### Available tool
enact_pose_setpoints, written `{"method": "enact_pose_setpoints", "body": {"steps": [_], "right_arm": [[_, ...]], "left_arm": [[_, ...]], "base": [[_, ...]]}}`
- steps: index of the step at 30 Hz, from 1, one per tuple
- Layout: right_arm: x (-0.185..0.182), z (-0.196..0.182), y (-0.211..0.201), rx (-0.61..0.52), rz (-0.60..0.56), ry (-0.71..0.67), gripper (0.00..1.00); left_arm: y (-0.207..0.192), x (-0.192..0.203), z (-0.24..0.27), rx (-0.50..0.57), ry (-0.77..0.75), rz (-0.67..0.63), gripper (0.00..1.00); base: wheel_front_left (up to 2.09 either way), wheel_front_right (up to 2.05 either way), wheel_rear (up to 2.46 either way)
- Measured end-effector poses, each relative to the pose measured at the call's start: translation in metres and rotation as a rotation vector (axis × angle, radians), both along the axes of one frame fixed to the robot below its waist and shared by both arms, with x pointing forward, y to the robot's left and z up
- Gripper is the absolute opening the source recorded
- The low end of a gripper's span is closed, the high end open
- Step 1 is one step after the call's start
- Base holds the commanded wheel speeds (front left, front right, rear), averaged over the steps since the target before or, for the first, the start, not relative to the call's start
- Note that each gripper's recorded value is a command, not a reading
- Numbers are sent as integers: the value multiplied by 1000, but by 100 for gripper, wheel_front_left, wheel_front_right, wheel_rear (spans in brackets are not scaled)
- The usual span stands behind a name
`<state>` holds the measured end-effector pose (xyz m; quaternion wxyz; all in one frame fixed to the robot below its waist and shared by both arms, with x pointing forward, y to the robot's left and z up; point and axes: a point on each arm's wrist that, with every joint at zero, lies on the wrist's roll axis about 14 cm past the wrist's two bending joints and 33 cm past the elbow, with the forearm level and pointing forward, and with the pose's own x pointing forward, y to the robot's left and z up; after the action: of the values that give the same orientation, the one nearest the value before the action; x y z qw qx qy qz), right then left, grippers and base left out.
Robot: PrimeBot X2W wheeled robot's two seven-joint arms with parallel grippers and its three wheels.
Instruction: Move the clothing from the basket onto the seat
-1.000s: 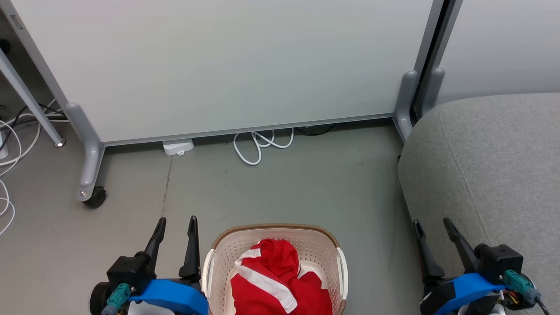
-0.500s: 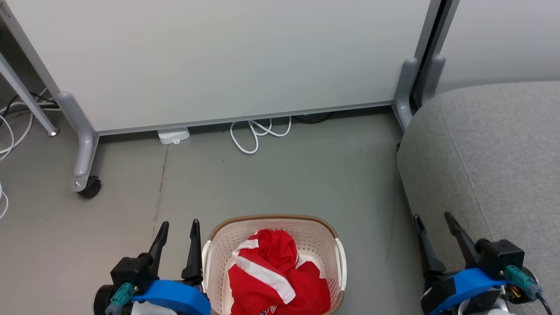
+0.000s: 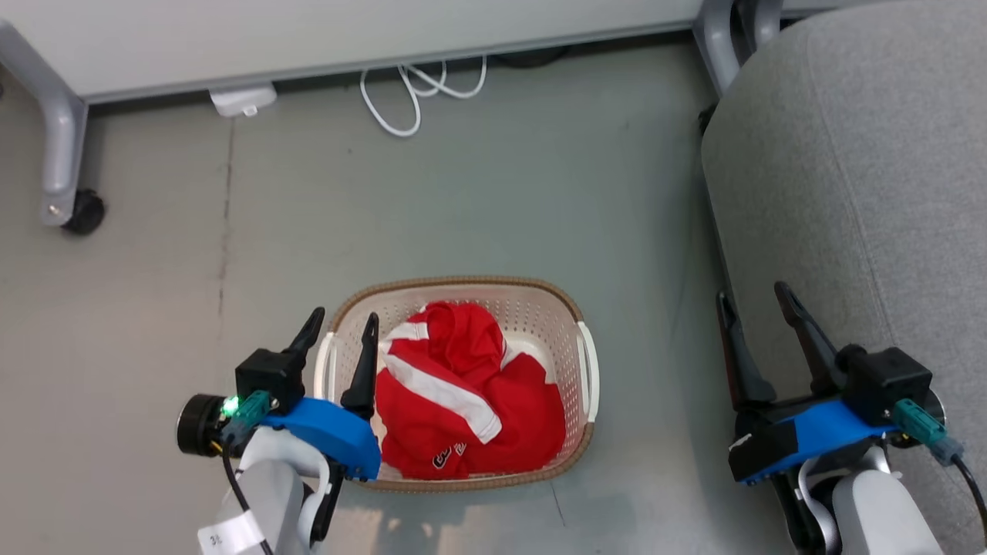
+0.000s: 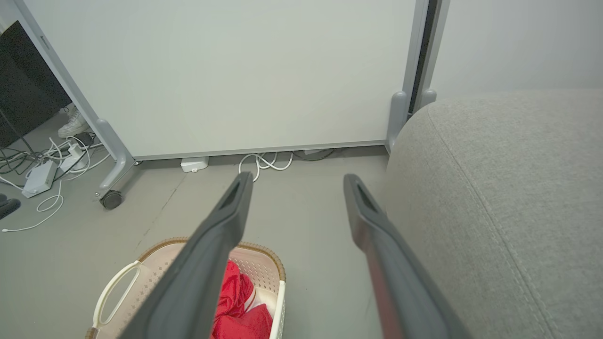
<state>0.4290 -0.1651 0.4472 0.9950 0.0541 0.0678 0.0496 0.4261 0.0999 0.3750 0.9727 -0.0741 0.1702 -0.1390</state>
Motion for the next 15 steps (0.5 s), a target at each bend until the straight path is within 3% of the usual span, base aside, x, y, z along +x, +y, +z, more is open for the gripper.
{"method": "enact_pose_setpoints", "body": {"steps": [9,15], "right_arm": [[29,-45,1,19,4,65,100],[31,-78,-7,35,-21,128,100]], "left_arm": [[-27,26,-76,135,151,-217,100],[-51,18,-132,228,263,-422,100]], "base": [[0,0,0],[0,0,0]]}}
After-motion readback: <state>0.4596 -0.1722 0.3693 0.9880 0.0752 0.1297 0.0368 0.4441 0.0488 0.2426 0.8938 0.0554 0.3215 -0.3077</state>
